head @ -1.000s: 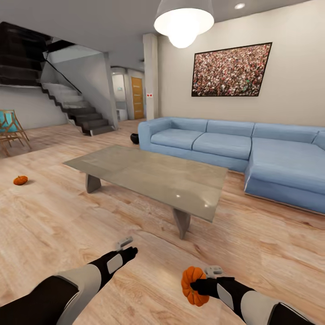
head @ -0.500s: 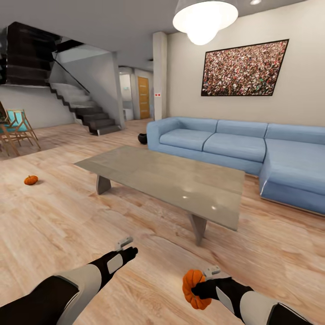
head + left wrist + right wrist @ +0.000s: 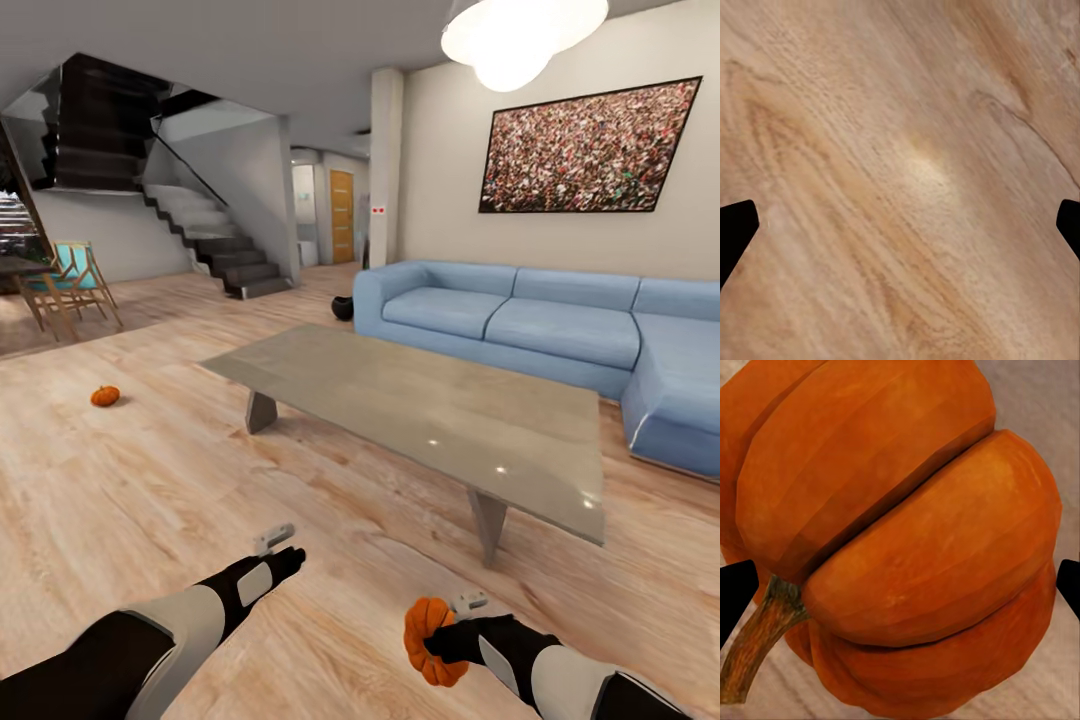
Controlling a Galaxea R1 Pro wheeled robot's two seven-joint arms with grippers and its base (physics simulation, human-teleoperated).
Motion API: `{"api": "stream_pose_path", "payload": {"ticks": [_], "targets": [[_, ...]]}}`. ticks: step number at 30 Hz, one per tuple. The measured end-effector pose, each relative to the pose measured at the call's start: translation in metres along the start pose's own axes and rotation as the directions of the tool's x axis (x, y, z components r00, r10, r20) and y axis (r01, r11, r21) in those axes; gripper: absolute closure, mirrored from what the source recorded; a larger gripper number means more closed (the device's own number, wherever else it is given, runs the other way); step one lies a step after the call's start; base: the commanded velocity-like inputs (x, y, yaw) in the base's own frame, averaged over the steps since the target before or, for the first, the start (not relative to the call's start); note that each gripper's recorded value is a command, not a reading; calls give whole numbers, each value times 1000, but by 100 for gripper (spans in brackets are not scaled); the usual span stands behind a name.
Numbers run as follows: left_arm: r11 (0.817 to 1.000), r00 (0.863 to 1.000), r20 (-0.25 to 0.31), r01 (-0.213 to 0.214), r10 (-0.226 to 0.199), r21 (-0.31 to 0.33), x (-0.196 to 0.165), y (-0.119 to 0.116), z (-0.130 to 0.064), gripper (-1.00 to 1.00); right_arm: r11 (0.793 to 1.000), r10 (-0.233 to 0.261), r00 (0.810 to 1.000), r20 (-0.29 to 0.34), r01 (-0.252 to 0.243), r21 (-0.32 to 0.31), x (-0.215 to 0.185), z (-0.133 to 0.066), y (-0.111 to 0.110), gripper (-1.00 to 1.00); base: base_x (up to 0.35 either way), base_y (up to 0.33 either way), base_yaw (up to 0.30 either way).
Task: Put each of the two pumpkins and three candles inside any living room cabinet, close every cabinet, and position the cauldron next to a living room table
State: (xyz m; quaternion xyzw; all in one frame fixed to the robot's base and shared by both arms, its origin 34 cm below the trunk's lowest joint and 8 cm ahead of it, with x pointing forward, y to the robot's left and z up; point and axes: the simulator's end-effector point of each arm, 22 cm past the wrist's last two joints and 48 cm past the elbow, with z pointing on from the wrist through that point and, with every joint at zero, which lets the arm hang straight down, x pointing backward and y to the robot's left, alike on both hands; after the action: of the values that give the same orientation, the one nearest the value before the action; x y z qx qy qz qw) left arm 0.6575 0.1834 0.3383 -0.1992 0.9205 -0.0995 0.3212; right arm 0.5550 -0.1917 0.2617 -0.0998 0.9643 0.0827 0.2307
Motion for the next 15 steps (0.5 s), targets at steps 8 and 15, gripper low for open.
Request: {"api": "stream_pose_path", "payload": {"ticks": [8, 15], "targets": [[1000, 1000, 0, 0, 0, 0, 0, 0, 0, -100, 1000, 0, 1000, 0, 0, 1, 0, 0, 0, 100, 157, 262, 290], [1000, 1000, 0, 0, 0, 0, 0, 0, 0, -100, 1000, 0, 1000, -1, 0, 1, 0, 0, 0, 100, 171, 262, 291]]}}
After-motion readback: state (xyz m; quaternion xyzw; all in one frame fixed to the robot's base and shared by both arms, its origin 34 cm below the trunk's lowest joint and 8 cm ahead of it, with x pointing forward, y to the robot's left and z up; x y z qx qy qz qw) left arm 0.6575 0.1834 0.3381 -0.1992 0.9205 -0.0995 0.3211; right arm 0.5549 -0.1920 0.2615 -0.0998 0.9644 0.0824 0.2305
